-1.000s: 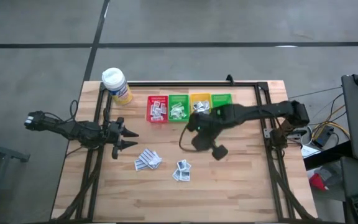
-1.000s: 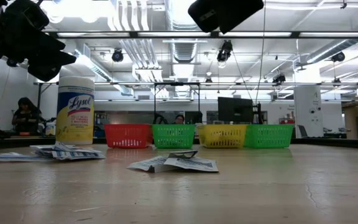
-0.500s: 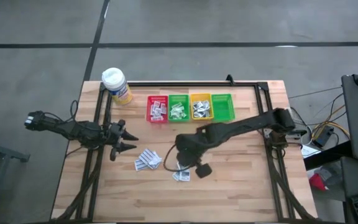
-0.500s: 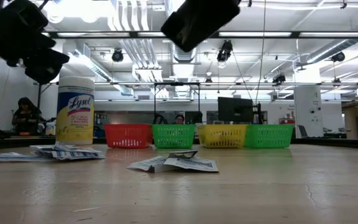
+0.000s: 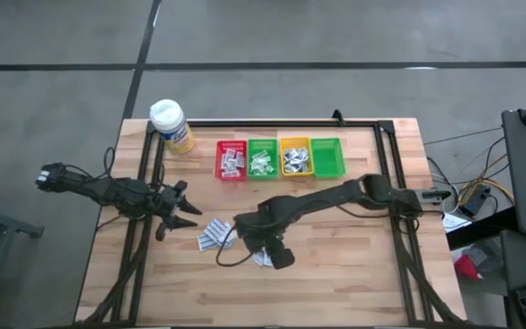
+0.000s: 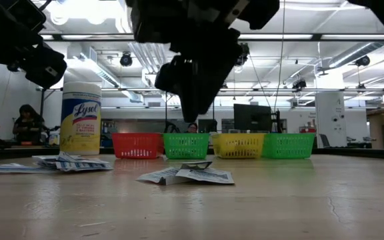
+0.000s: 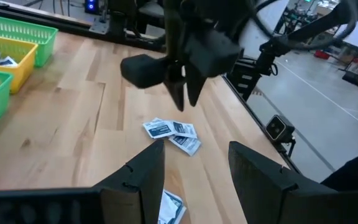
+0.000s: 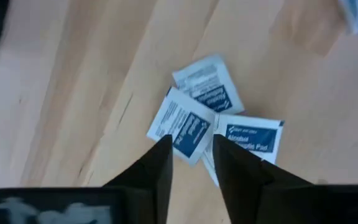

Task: Pick & Place First Aid Supplies
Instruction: Put the alcohol pad into the yellow bin

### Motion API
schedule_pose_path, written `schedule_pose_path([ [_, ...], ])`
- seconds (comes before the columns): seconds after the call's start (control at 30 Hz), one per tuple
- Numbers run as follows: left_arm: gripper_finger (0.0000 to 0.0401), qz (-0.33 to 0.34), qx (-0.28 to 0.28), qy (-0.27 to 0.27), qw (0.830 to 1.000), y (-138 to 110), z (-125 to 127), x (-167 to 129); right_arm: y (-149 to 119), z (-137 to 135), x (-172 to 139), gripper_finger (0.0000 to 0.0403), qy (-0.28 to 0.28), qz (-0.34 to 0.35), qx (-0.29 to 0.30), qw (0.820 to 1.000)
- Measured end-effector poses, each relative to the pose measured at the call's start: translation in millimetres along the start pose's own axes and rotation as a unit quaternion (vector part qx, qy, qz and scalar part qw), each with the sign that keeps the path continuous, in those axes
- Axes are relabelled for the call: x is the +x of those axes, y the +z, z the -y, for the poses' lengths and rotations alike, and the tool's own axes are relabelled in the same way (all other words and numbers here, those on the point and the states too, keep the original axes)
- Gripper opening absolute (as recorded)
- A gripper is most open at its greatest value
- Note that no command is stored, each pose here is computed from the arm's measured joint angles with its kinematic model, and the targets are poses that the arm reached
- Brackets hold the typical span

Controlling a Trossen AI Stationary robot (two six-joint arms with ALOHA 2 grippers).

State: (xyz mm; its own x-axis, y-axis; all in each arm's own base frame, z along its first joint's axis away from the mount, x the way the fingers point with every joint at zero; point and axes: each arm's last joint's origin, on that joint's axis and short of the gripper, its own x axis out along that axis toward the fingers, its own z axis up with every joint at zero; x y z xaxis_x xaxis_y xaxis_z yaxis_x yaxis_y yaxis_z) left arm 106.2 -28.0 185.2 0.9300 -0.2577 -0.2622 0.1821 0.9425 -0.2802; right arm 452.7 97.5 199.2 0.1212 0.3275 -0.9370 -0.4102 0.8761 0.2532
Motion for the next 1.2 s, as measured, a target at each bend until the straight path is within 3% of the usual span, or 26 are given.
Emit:
schedule_pose_path([
  [0.3, 0.0172, -0.004, 0.000, -0.013, 1.000, 0, 1, 0, 2, 9, 23, 0.0150, -0.012, -0.060, 0.026, 0.998],
  [0.5, 0.0172, -0.004, 0.000, -0.013, 1.000, 0, 1, 0, -2, 13, 28, 0.0139, -0.069, -0.081, 0.024, 0.994],
  [1.2, 0.0172, -0.008, -0.001, -0.026, 1.000, 0, 1, 0, 2, -8, 38, 0.0122, -0.075, -0.074, 0.012, 0.994],
])
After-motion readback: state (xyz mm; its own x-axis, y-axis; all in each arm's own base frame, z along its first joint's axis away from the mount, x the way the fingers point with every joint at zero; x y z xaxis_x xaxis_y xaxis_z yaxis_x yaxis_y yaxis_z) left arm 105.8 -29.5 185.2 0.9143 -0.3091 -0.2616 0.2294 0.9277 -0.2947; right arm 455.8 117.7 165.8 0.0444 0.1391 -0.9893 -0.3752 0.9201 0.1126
